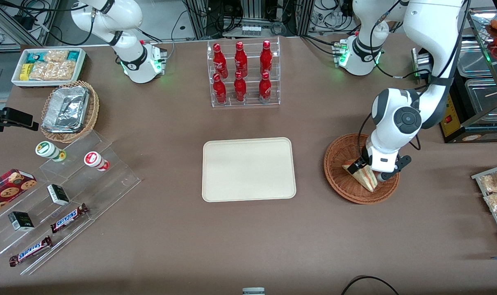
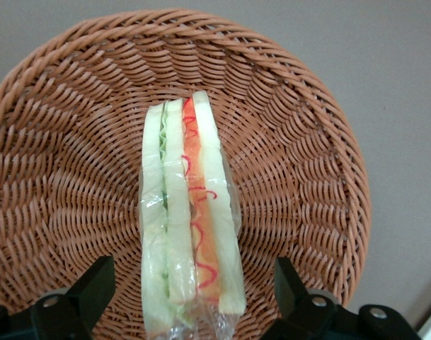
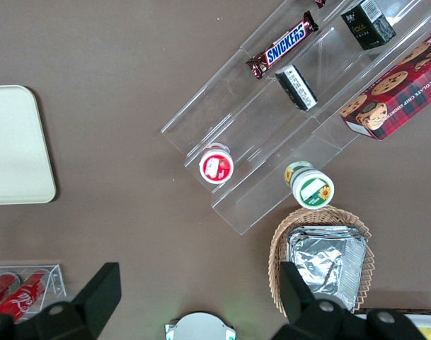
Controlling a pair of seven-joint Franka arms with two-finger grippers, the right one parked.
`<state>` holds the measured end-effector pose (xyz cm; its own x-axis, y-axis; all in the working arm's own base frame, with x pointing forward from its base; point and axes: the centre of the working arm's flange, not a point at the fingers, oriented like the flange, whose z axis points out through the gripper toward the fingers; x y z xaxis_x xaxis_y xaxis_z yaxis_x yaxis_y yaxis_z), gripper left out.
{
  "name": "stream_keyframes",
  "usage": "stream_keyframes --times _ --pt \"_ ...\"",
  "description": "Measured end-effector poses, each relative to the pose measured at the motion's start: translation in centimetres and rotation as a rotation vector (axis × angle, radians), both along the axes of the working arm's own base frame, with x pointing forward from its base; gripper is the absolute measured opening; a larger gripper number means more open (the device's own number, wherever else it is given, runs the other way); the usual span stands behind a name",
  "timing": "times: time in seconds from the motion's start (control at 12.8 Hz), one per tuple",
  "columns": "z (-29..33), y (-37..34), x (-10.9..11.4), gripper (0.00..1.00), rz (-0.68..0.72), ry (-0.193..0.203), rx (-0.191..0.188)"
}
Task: Place sandwich from basket to tray
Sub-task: 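Lower the left gripper and grasp the wrapped sandwich upright, then lift the sandwich and carry it over the cream tray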
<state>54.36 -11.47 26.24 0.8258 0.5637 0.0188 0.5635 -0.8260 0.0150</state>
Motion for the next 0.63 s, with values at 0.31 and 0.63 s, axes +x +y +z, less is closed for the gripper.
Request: stream_keyframes --times 0.31,0.63 --pt "-0.6 0.0 0.4 0.56 0.016 -0.011 -0.003" --pt "2.8 -0.5 1.8 0.30 -0.007 0.052 0.034"
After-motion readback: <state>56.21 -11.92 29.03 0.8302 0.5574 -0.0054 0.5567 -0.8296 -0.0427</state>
